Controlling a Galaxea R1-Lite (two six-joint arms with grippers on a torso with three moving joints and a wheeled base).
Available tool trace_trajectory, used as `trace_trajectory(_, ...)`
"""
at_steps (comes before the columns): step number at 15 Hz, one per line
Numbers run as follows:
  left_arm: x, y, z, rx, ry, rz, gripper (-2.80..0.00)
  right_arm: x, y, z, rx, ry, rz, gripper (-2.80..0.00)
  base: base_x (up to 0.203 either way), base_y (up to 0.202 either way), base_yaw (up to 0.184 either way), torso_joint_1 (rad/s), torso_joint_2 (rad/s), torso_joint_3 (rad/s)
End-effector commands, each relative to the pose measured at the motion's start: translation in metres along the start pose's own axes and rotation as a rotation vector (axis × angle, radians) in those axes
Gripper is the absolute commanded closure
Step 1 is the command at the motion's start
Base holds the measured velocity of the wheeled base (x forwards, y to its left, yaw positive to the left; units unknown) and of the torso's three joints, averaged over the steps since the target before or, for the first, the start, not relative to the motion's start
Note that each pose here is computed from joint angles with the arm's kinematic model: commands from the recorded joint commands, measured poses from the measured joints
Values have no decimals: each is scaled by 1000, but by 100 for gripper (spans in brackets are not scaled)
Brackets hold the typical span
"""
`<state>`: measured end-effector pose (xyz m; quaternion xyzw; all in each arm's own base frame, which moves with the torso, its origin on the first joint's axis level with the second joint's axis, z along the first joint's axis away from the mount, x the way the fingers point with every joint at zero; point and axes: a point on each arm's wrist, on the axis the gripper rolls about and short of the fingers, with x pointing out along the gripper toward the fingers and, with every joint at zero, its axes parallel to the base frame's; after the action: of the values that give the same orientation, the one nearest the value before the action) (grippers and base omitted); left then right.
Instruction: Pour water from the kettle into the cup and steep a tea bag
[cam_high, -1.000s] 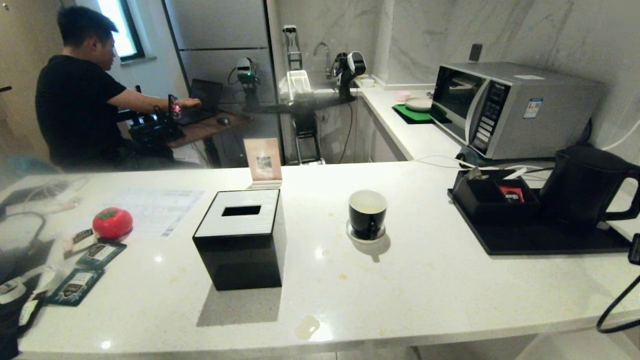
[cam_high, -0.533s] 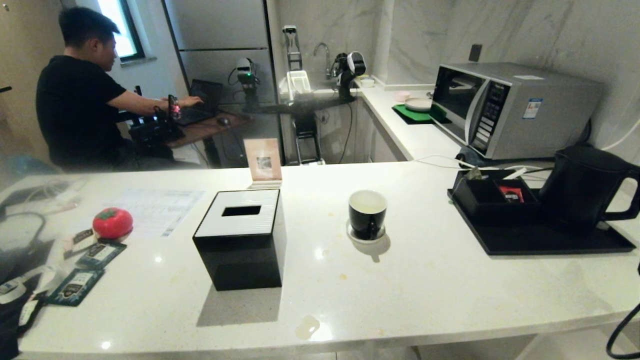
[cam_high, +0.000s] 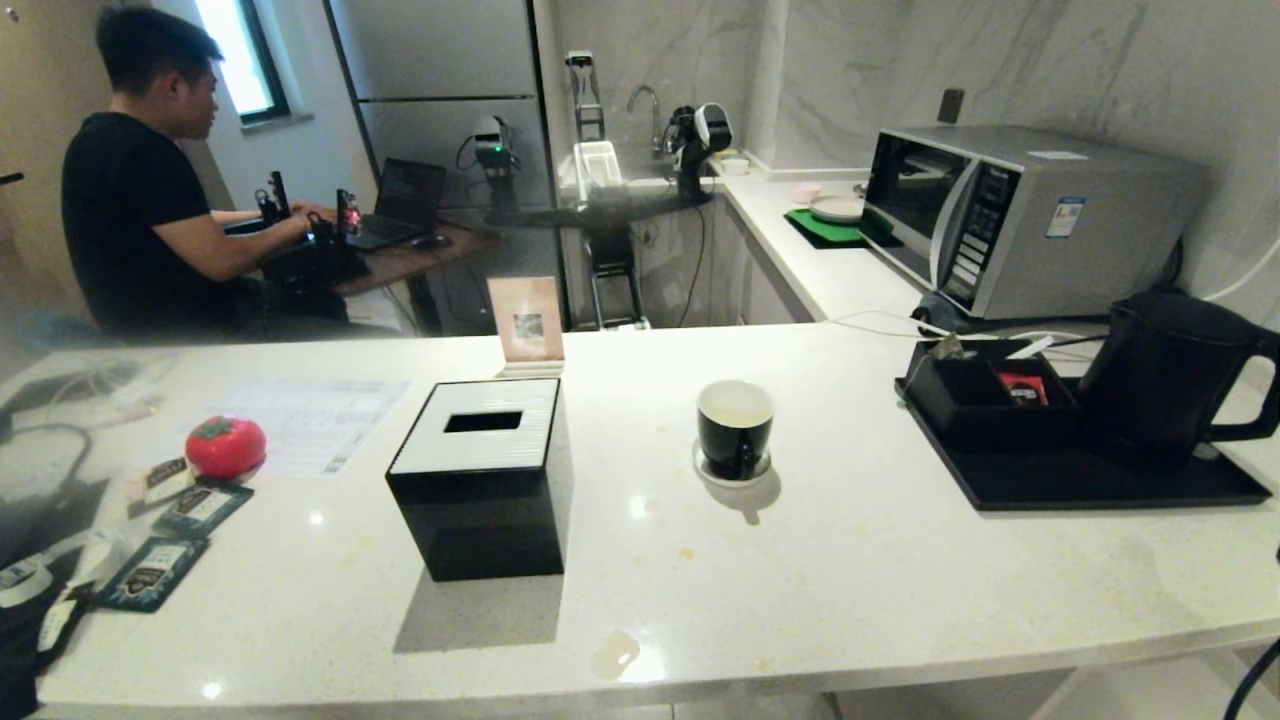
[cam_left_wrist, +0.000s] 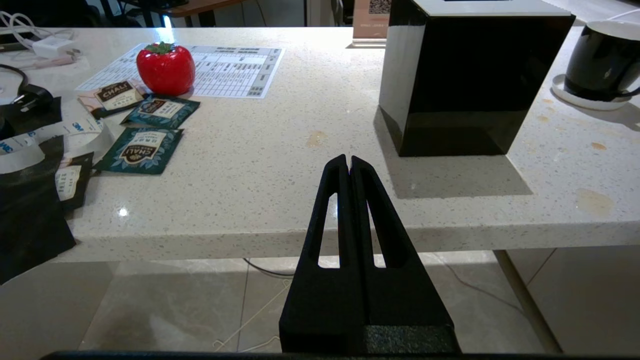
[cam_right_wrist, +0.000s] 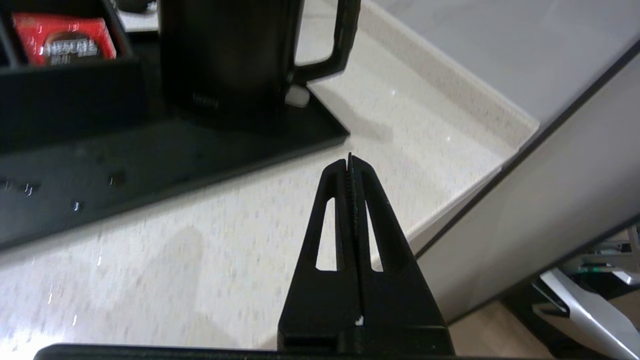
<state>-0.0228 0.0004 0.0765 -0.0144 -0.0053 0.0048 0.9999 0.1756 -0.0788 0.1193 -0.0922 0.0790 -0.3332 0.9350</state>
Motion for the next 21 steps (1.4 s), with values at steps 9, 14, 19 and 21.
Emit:
trace_trajectory(9,0,0,0,0,1,1,0,-40,2,5,-10,-39,142,0,0,0,0,0,0,0)
trace_trajectory(14,0,0,0,0,1,1,0,-56,3,11,-8,-73,188,0,0,0,0,0,0,0)
trace_trajectory(19,0,0,0,0,1,1,0,-70,0,14,-5,-93,212,0,0,0,0,0,0,0)
trace_trajectory(21,0,0,0,0,1,1,0,-77,1,15,-7,-95,223,0,0,0,0,0,0,0)
